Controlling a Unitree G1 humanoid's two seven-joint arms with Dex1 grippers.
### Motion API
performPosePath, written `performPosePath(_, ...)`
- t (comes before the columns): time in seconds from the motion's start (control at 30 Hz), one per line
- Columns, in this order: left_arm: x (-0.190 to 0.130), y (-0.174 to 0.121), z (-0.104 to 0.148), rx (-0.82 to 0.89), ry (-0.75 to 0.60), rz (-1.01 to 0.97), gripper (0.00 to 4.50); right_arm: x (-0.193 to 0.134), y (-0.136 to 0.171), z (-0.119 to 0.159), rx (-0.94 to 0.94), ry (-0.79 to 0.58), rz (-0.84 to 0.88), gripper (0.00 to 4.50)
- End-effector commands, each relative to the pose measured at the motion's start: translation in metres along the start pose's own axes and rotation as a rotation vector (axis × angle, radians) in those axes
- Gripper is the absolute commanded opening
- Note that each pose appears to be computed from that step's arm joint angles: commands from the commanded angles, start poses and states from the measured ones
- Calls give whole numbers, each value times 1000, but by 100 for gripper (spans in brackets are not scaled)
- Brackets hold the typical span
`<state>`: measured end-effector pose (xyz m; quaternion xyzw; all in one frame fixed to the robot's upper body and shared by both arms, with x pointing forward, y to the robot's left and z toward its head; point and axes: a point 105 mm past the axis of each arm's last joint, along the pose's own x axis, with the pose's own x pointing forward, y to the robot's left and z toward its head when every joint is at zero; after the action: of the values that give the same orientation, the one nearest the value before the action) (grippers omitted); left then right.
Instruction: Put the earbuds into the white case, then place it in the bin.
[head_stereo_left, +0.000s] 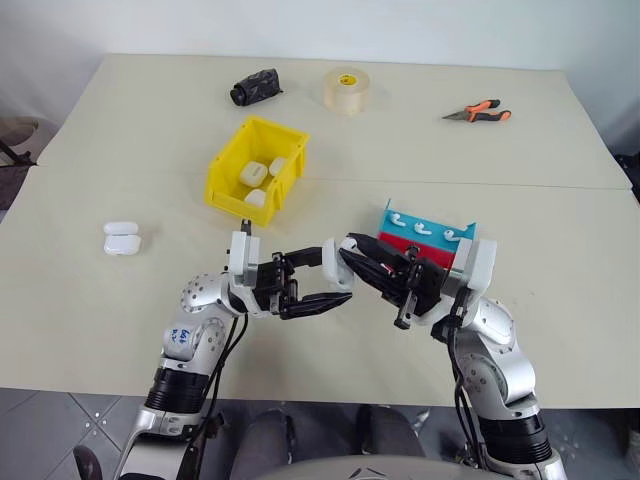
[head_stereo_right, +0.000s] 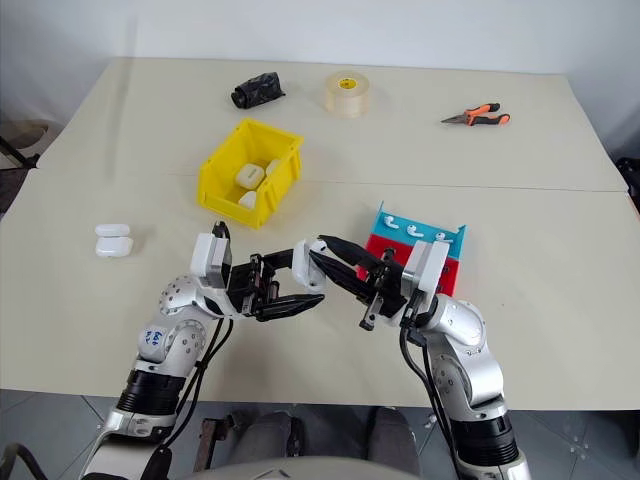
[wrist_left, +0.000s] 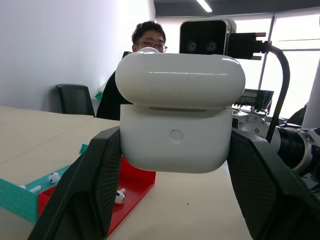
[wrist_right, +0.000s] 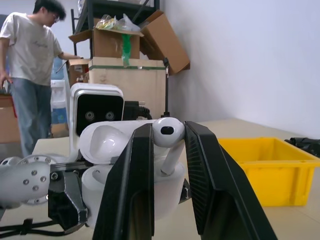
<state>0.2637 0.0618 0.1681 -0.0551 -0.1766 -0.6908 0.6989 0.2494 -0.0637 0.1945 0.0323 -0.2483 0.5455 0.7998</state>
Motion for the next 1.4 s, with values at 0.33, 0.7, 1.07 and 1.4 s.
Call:
performPosePath(0.33, 21, -8, 20, 89, -81, -92, 278, -6, 9, -22, 187, 169, 110, 123)
performPosePath(0.7, 19, -7, 21, 107, -93, -66, 278, -15, -6, -4, 155, 176, 142, 447)
performPosePath(1.07, -20, -11, -2, 123, 35, 56, 278, -92, -46, 19, -55, 365, -7, 447)
performPosePath(1.4, -25, -14, 2, 195, 38, 120, 278, -197, -91, 19, -269, 651, -220, 447)
